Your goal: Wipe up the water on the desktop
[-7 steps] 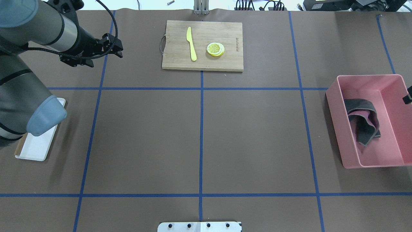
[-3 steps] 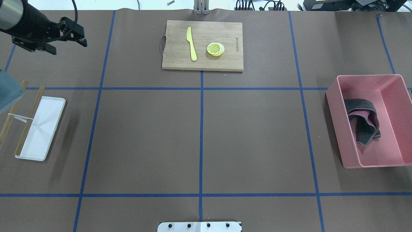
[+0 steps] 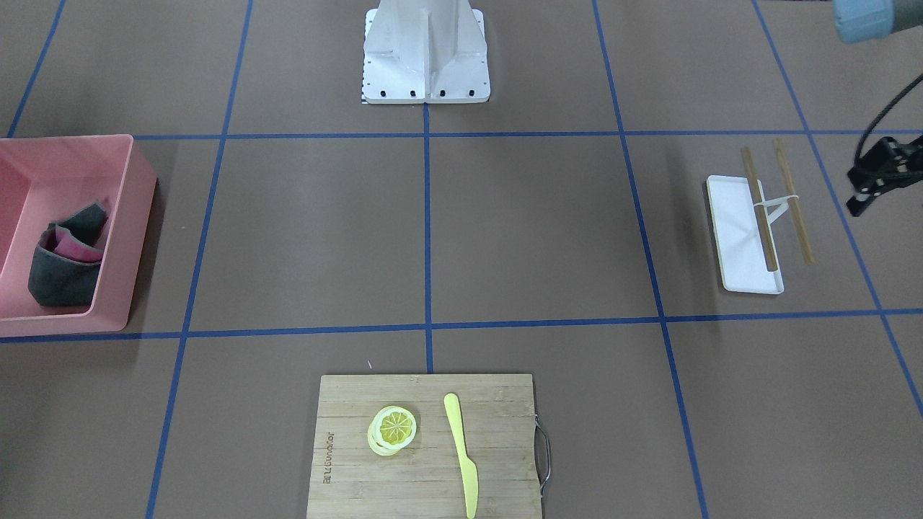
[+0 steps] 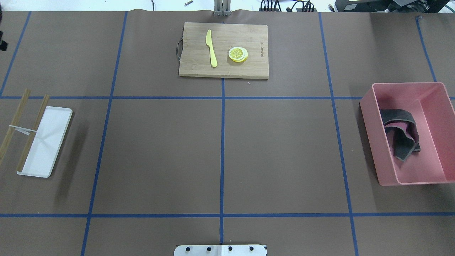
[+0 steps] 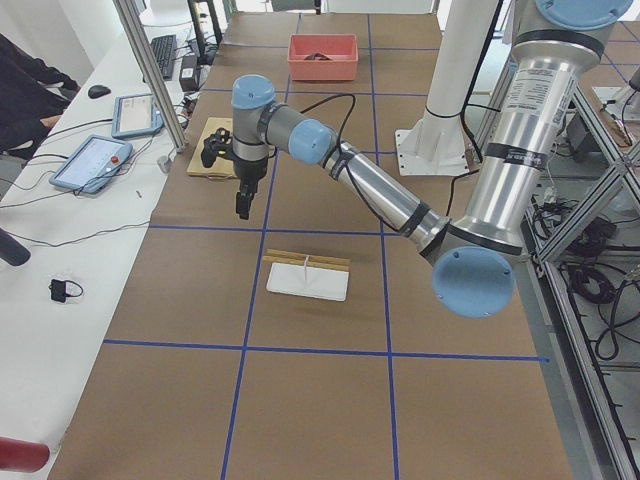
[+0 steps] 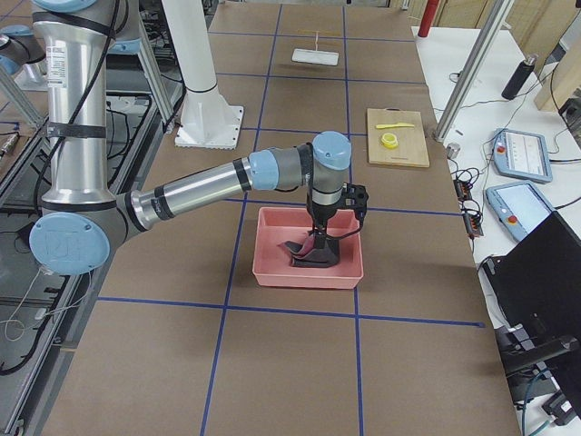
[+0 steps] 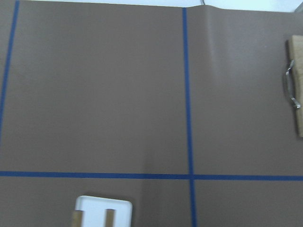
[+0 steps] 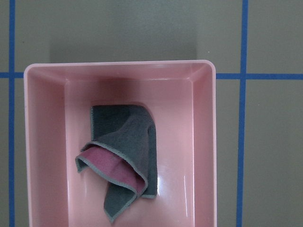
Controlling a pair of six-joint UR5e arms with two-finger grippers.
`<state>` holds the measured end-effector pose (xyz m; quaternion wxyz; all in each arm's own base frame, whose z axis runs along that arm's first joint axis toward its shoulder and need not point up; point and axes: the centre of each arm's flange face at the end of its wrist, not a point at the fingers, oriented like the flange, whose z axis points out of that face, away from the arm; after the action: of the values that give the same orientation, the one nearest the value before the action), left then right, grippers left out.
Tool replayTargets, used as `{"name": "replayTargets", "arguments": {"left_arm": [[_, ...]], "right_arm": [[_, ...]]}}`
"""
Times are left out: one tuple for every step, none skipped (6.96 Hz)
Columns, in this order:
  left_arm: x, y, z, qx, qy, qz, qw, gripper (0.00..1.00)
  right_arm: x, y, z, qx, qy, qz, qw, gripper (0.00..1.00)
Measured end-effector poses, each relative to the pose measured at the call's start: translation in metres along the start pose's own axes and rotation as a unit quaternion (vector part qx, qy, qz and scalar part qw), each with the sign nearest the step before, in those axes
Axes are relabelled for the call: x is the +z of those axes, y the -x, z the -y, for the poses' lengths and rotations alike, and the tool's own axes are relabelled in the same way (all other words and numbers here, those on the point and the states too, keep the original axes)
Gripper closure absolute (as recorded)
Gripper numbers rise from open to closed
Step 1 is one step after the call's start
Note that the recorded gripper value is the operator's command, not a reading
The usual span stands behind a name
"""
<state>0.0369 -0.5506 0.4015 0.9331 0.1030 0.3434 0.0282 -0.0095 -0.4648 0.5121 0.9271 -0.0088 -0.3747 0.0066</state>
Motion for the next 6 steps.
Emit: {"name": "replayTargets", "arguments": {"left_arm": [[0.011, 0.059, -0.013, 0.011, 0.023, 0.011, 0.9996, 0.02], [0.023, 0.108, -0.033, -0.005, 0.041, 0.012, 0.9991, 0.02], [0.035, 0.141, -0.057, -0.017, 0.053, 0.008, 0.9984, 0.02], [0.049, 0.162, -0.081, -0.018, 0.061, 0.005, 0.998, 0.02], [0.06, 0.175, -0.097, -0.021, 0.068, 0.004, 0.9974, 0.02], [0.068, 0.182, -0.104, -0.027, 0.074, 0.0, 0.9969, 0.02]], "right_arm": [[0.0, -0.014, 0.003, -0.001, -0.001, -0.001, 1.0, 0.0], [0.001, -0.031, 0.007, -0.007, -0.001, -0.002, 1.0, 0.0], [0.003, -0.052, 0.011, -0.014, 0.0, -0.004, 0.9999, 0.0], [0.003, -0.073, 0.013, -0.03, 0.001, -0.005, 0.9995, 0.0], [0.002, -0.087, 0.014, -0.036, 0.0, -0.005, 0.9993, 0.0], [0.0, -0.099, 0.013, -0.033, -0.002, -0.005, 0.9994, 0.0]]}}
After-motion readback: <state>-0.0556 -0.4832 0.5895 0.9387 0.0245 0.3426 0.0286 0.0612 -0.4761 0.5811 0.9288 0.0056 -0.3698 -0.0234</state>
